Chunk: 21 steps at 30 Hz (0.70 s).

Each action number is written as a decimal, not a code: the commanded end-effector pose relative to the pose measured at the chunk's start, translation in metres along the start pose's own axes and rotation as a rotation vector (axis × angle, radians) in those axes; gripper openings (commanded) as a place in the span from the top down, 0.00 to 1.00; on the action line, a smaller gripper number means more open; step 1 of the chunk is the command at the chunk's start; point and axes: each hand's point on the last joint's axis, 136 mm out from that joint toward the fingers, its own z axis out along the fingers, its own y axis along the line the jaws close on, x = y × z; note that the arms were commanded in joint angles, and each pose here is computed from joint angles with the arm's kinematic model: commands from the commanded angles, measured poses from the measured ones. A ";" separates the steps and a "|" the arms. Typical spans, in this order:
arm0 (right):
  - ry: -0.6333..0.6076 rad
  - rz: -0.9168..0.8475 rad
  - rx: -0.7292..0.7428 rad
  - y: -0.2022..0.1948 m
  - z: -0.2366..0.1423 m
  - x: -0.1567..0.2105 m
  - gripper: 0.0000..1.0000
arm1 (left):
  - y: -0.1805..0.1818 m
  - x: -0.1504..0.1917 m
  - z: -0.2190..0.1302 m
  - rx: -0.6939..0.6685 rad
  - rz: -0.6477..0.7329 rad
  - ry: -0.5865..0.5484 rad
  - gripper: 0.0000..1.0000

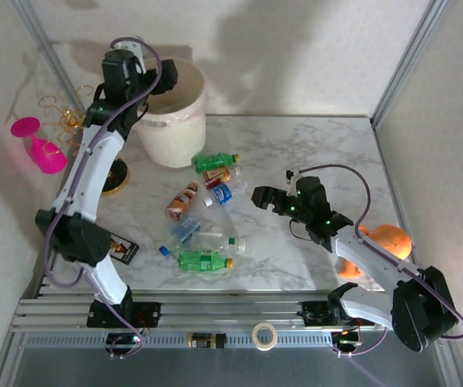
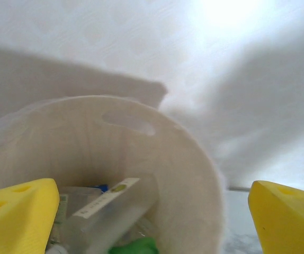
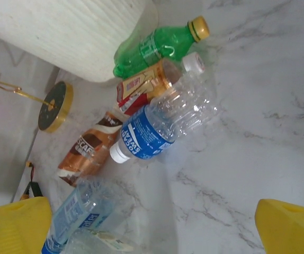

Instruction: Put the plastic bottles in the bin

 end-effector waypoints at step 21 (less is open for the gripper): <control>0.449 -0.507 -0.069 0.073 0.054 0.104 0.01 | 0.009 0.224 -0.110 0.136 -0.500 0.114 0.00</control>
